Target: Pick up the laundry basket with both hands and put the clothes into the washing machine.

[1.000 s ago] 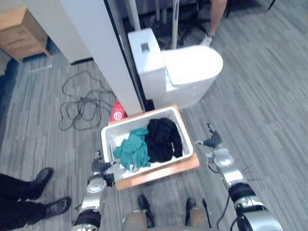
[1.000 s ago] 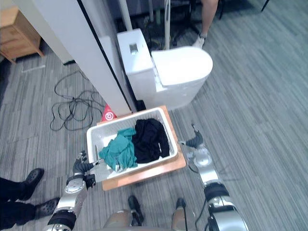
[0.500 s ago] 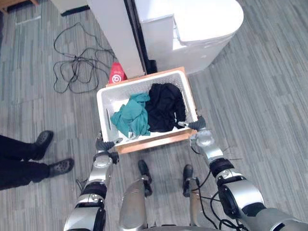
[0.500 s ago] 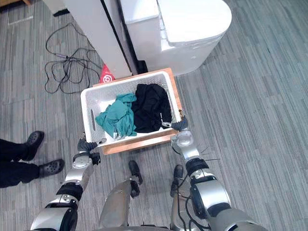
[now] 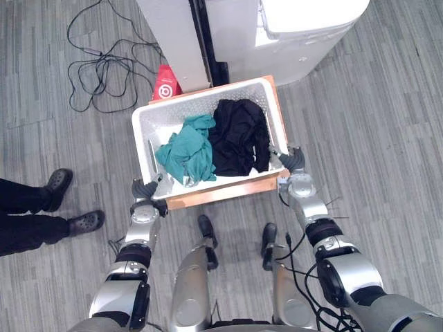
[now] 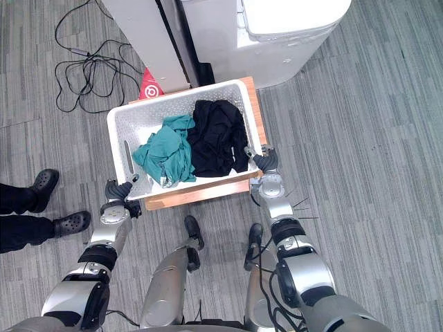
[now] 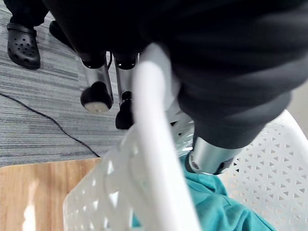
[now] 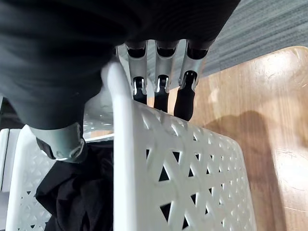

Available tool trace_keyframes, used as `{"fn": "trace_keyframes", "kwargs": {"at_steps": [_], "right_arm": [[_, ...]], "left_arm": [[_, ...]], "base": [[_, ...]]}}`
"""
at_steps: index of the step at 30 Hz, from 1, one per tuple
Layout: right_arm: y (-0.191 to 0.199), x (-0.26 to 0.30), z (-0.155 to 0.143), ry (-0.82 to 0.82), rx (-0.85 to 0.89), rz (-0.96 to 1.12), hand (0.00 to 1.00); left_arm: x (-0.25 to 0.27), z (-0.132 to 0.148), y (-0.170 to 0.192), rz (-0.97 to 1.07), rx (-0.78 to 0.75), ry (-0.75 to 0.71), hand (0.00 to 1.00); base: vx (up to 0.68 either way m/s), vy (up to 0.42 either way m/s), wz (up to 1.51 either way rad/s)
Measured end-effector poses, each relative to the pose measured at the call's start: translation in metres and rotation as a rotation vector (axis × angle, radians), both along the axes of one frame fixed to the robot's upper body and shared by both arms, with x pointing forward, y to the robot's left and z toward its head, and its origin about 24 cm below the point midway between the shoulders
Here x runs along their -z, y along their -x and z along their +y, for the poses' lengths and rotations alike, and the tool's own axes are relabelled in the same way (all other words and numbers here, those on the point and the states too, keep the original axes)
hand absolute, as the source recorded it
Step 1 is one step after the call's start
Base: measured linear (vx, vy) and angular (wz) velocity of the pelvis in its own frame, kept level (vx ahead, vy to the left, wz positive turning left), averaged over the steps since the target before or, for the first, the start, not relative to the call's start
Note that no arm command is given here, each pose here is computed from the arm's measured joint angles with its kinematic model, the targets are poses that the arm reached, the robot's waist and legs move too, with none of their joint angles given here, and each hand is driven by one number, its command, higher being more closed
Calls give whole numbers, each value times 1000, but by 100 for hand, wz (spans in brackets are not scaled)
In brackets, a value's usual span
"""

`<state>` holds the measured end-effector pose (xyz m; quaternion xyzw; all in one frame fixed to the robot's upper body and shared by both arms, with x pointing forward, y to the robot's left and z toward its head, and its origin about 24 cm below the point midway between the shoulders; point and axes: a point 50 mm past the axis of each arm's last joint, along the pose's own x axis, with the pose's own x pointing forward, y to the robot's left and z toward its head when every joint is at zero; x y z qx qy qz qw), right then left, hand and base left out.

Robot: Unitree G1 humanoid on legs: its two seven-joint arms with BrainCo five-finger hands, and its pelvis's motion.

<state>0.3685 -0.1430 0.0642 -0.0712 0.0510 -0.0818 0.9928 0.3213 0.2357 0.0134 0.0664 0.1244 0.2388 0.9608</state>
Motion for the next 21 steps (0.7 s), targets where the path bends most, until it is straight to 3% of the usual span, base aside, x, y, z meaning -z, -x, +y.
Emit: {"fn": "trace_keyframes", "kwargs": {"at_steps": [6,15,21], "right_arm": [[17,12,-4,7,1,-5,100],[94,80,-21,52,22,175,100],[118,89,-30,93,24,202,100]], "left_arm": [[9,-3,18,3,31,-20,100],[65,-16,102,185,59,27,100],[65,-25,120,195,115,17,100]], "base": [[87,-14,-4],[95,-9,-7],[113,-13,-2]]}}
